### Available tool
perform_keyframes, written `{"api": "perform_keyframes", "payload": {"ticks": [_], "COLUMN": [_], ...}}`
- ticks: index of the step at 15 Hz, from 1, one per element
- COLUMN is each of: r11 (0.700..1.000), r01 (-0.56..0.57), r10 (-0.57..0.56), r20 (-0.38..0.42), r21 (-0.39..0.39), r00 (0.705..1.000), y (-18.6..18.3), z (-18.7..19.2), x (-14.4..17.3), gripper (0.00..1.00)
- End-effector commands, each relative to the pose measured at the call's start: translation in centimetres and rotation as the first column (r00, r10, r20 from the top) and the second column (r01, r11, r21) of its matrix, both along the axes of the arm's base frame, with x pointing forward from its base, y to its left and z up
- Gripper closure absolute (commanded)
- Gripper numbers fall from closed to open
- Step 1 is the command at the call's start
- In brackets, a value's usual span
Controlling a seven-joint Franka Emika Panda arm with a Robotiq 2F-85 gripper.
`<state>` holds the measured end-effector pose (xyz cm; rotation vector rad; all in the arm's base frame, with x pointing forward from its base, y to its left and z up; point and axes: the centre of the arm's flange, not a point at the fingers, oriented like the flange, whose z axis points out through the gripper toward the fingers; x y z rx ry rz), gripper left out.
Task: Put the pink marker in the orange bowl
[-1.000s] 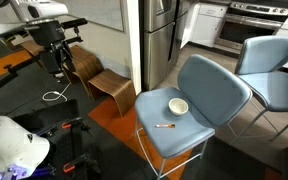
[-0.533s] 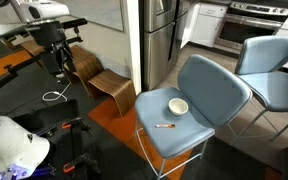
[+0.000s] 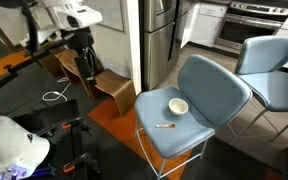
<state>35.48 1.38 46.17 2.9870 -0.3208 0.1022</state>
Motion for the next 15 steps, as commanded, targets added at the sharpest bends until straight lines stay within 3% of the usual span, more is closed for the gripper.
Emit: {"api": "perform_keyframes", "payload": {"ticks": [1,4,8,15], "r11": [0.996,0.993,0.984,0.97], "r01": [-0.038,-0.051,0.038,0.126], "r10": [0.04,0.052,-0.036,-0.12], "r20": [-0.024,-0.009,-0.01,-0.043], "r21": [0.079,0.111,0.174,0.206], "r00": [0.999,0.999,0.999,0.992], "y": [-2.2,-4.0,-5.3,-5.1], "z": [-1.7,-4.9,-11.1,-22.0], "x": [7.2,12.6,18.5,21.4], "gripper": [0.0,0.0,0.0,0.0]}}
